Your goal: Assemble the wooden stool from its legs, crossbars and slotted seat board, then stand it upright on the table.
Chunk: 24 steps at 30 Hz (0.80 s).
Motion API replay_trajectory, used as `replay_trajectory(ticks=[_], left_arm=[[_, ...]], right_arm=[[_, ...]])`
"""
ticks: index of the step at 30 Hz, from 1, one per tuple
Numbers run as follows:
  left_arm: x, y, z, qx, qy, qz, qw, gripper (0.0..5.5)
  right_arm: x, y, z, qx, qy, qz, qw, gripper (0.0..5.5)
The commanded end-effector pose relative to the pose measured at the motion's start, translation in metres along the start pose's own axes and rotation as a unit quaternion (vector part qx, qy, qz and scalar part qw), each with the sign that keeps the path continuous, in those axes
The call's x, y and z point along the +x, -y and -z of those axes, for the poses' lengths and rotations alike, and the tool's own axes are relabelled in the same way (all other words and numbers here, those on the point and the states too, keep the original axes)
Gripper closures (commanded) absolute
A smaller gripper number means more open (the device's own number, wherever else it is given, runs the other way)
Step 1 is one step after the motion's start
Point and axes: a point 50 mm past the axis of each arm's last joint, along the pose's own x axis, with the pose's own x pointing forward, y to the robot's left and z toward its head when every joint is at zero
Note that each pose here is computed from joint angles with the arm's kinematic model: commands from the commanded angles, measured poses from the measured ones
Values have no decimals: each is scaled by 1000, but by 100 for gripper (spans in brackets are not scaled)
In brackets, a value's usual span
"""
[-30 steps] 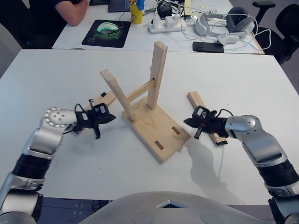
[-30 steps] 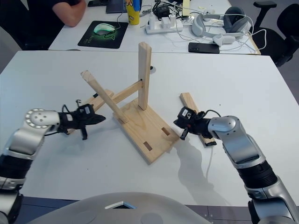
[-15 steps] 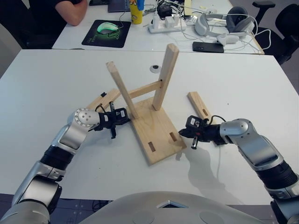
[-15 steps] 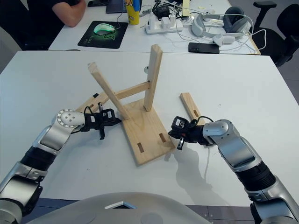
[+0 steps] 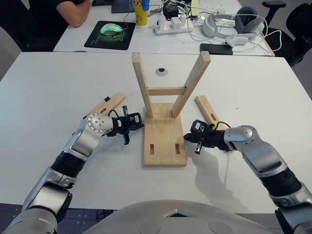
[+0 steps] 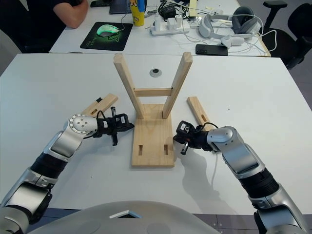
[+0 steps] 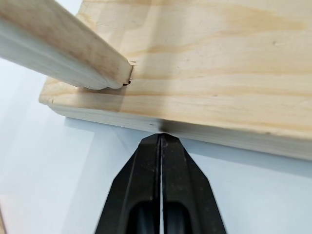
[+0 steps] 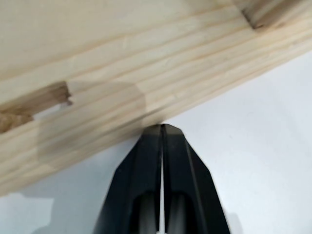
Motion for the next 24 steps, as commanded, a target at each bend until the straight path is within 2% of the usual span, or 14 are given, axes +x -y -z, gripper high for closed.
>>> replay_trajectory(ticks=[1,4,9,12,15,19,21,24], left_arm=[[1,-4,-3,5,2,-5,1000,546],[-15,-10,-6,-14,22,-32,999,546],[-66,-30,-5,-98,90,-103,986,546],[-94,-39,-1,-131,117,-142,974,509],[-118,-51,1,-168,155,-196,954,472],[-136,-55,17,-191,154,-268,932,420],[-143,-57,25,-206,164,-320,910,399],[-144,-55,35,-214,151,-358,896,353]], right_arm=[[4,0,-5,-10,7,7,1000,550],[-2,4,-13,-10,30,18,999,550],[-27,9,-40,31,142,66,987,550],[-46,8,-37,65,161,112,978,510],[-61,15,-22,119,163,198,959,473],[-67,25,5,176,131,289,932,419],[-66,26,8,186,129,291,930,396],[-66,30,10,193,118,291,930,349]])
